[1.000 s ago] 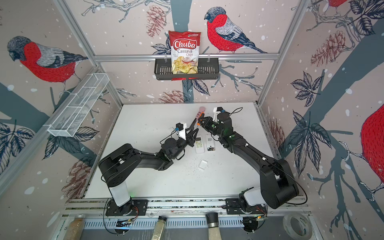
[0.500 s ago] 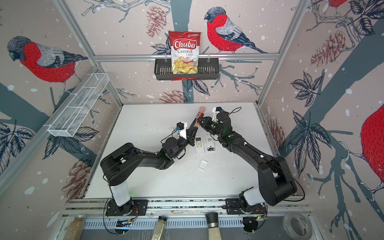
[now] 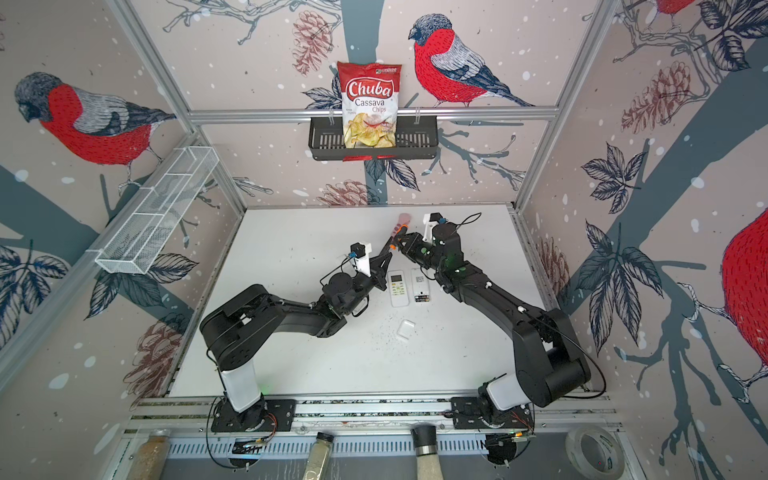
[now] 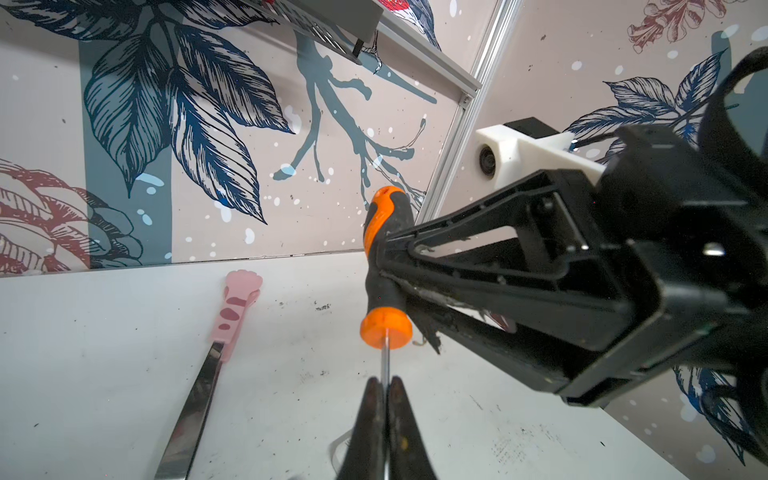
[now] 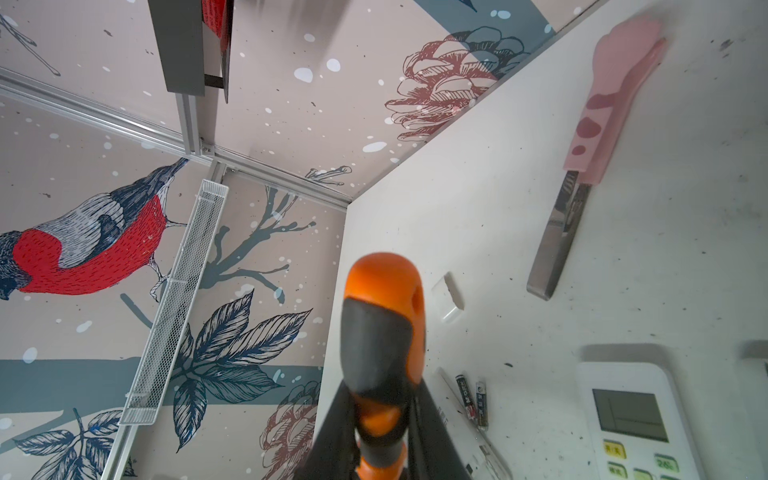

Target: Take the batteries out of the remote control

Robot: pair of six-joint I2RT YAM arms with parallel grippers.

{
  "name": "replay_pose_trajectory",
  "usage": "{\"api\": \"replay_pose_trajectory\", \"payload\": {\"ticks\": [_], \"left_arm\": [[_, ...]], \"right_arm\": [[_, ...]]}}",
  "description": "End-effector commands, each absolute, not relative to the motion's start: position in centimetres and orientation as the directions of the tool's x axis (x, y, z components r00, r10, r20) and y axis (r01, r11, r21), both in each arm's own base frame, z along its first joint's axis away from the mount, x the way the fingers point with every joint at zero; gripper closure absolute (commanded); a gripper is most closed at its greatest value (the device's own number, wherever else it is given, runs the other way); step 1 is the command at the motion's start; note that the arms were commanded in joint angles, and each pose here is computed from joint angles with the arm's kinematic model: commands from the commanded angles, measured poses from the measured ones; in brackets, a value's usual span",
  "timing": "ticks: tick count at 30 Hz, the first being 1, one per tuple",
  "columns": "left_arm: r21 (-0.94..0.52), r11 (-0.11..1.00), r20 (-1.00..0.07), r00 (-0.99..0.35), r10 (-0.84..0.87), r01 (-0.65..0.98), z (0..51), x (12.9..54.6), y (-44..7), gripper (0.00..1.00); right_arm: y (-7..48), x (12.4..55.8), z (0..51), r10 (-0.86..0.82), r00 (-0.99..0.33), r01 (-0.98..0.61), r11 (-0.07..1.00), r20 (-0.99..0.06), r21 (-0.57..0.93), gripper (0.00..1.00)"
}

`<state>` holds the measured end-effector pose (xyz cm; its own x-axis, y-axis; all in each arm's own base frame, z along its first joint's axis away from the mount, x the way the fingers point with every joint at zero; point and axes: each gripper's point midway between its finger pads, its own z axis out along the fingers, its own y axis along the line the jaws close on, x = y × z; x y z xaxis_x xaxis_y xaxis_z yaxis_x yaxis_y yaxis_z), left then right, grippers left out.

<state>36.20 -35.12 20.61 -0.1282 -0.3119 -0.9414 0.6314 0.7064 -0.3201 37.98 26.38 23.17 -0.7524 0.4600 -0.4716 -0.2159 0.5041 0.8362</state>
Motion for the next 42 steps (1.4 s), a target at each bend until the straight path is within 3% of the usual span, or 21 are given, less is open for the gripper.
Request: {"api": "replay_pose_trajectory", "payload": {"ticks": [1, 4, 9, 13, 18, 22, 27, 34, 42], "left_arm": [[-0.324, 0.696, -0.931, -0.088, -0.353, 0.641, 22.1, 36.2, -34.5, 1.00], [-0.309, 0.691, -0.939, -0.093, -0.332, 0.653, 21.8, 36.1, -34.3, 1.00], [-0.320, 0.665, -0.940, -0.139, -0.311, 0.675, 20.9, 36.0, -32.6, 1.00], [-0.287, 0.674, -0.952, -0.124, -0.279, 0.681, 21.3, 34.8, -30.8, 1.00], [-0.238, 0.695, -0.966, -0.092, -0.241, 0.679, 22.2, 33.3, -29.3, 1.00], [-0.222, 0.707, -0.971, -0.090, -0.219, 0.671, 22.4, 33.1, -28.5, 1.00], [-0.227, 0.707, -0.969, -0.082, -0.233, 0.669, 22.4, 32.7, -27.9, 1.00], [-0.220, 0.684, -0.967, -0.063, -0.247, 0.695, 22.9, 32.4, -28.3, 1.00], [-0.221, 0.656, -0.964, -0.059, -0.260, 0.722, 22.9, 31.9, -28.6, 1.00]], "right_arm": [[26.9, 37.6, 23.4, 0.408, -0.774, -0.257, 0.496, -0.484, 0.829, 0.54], [26.6, 38.2, 23.8, 0.365, -0.784, -0.283, 0.511, -0.502, 0.812, 0.38], [26.9, 39.0, 24.3, 0.179, -0.838, -0.376, 0.494, -0.516, 0.783, 0.28], [27.6, 38.4, 22.6, -0.030, -0.879, -0.442, 0.428, -0.476, 0.788, 0.30], [29.1, 37.1, 23.1, -0.138, -0.854, -0.520, 0.254, -0.501, 0.816, 0.36], [29.9, 36.0, 23.6, -0.193, -0.823, -0.566, 0.192, -0.535, 0.802, 0.37], [30.8, 34.7, 23.4, -0.223, -0.814, -0.573, 0.151, -0.536, 0.806, 0.37], [32.9, 32.3, 23.3, -0.295, -0.788, -0.581, 0.065, -0.541, 0.811, 0.45], [33.3, 32.1, 23.6, -0.303, -0.782, -0.585, 0.060, -0.544, 0.809, 0.48]]}}
